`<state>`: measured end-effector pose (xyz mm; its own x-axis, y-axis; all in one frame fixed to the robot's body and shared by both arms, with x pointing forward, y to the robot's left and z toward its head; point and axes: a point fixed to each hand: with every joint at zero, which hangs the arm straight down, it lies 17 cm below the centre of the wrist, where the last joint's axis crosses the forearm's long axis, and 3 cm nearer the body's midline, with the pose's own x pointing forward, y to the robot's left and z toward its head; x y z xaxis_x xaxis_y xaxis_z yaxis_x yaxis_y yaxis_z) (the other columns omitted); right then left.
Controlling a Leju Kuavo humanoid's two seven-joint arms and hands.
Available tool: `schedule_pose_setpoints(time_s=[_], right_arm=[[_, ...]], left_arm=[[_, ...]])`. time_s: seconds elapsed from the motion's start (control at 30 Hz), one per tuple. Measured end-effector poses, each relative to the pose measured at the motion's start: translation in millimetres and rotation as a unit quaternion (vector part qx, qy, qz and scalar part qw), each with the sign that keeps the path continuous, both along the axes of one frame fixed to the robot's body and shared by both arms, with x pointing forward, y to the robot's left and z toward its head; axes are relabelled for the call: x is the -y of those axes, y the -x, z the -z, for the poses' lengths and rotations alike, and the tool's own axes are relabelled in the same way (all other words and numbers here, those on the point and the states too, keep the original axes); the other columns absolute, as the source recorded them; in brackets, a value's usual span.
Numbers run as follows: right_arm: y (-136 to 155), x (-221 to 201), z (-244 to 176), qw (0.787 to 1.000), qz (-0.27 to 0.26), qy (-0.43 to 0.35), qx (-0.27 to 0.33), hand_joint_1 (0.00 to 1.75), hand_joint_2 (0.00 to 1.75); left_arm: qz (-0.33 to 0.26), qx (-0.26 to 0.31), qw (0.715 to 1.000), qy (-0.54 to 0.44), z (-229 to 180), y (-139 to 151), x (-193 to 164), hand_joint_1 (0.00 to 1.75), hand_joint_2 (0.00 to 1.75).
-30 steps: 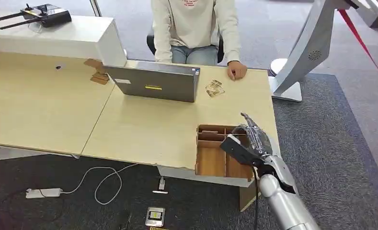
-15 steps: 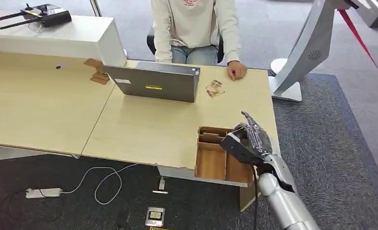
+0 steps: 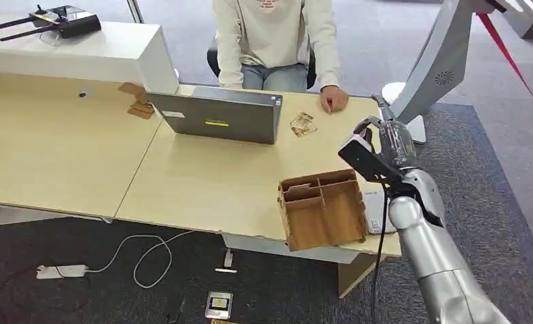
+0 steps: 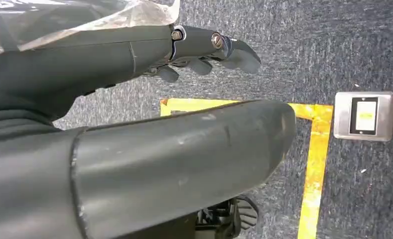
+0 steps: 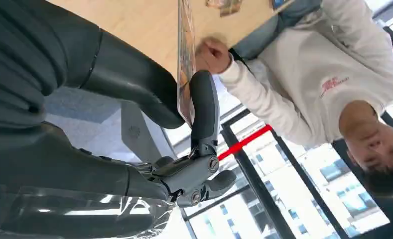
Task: Pass the card to the sensor for recognition and then transmit it.
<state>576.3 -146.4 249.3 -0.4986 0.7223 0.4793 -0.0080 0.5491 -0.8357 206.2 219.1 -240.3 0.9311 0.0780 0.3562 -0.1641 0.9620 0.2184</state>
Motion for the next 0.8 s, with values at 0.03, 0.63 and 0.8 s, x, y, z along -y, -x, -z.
schedule_pose_setpoints(time_s=[0.03,0.63,0.8], right_arm=[[-2.5,2.3,-7.1,1.0,0.002,-0.001,0.006,1.75,1.75],[-14.5,-20.9,-18.7,0.999,0.006,0.032,0.02,1.75,1.75],[-19.8,-46.7,-22.6,0.999,-0.007,0.037,0.022,1.75,1.75]], left_arm=[[0.002,0.0,1.0,-0.001,-0.1,-0.4,-0.2,0.0,0.0],[0.044,0.001,0.999,-0.017,-2.5,-7.6,-0.9,0.0,0.0],[0.044,-0.002,0.999,-0.016,-3.6,-11.4,-1.1,0.0,0.0]])
